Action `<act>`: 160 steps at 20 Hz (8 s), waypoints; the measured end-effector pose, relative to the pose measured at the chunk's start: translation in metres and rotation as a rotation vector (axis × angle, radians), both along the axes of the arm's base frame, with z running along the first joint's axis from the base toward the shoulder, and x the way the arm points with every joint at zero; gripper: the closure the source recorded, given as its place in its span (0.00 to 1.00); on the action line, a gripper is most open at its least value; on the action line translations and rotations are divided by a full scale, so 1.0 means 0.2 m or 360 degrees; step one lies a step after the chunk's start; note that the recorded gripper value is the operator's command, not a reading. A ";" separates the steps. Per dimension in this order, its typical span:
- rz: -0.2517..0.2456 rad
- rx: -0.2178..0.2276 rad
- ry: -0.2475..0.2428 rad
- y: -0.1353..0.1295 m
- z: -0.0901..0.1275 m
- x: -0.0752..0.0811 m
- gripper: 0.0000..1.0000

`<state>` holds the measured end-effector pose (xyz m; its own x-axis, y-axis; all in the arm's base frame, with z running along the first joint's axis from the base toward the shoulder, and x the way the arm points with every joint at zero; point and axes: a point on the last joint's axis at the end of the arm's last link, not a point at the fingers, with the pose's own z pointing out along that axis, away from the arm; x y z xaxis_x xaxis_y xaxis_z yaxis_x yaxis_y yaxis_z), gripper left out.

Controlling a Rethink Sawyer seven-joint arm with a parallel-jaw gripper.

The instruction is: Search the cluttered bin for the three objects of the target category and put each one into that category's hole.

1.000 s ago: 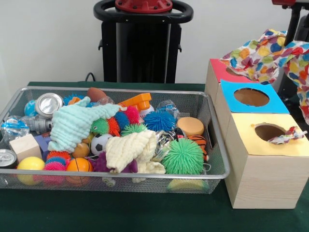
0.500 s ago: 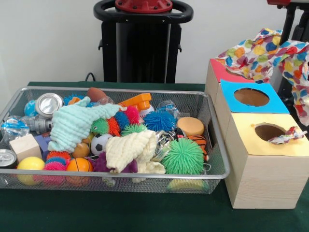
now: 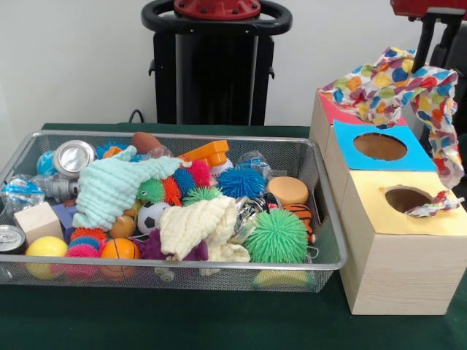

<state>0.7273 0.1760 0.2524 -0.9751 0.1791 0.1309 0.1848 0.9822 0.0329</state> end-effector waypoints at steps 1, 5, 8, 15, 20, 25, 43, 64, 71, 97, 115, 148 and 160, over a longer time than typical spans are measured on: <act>0.0000 0.0000 0.0001 0.00 0.00 0.00 1.00; 0.0000 0.0000 0.0000 0.00 0.00 0.00 1.00; -0.0003 0.0000 0.0000 -0.01 0.00 0.00 1.00; -0.0036 -0.0003 0.0005 -0.09 0.01 0.00 1.00; -0.0057 -0.0005 0.0011 -0.14 0.02 -0.01 1.00; -0.0074 -0.0007 0.0052 -0.19 -0.02 -0.05 1.00; -0.0060 -0.0015 0.0047 -0.17 -0.08 -0.05 1.00; 0.0005 -0.0025 0.0146 -0.06 -0.30 -0.10 1.00; 0.0024 -0.0041 0.0166 -0.05 -0.40 -0.11 1.00; 0.0122 -0.0111 0.0021 0.17 -0.43 0.04 1.00; 0.0158 -0.0137 0.0001 0.27 -0.51 0.07 1.00; 0.0087 -0.0121 -0.0060 0.09 -0.72 0.01 1.00; 0.0070 -0.0084 -0.0049 0.12 -0.78 -0.04 1.00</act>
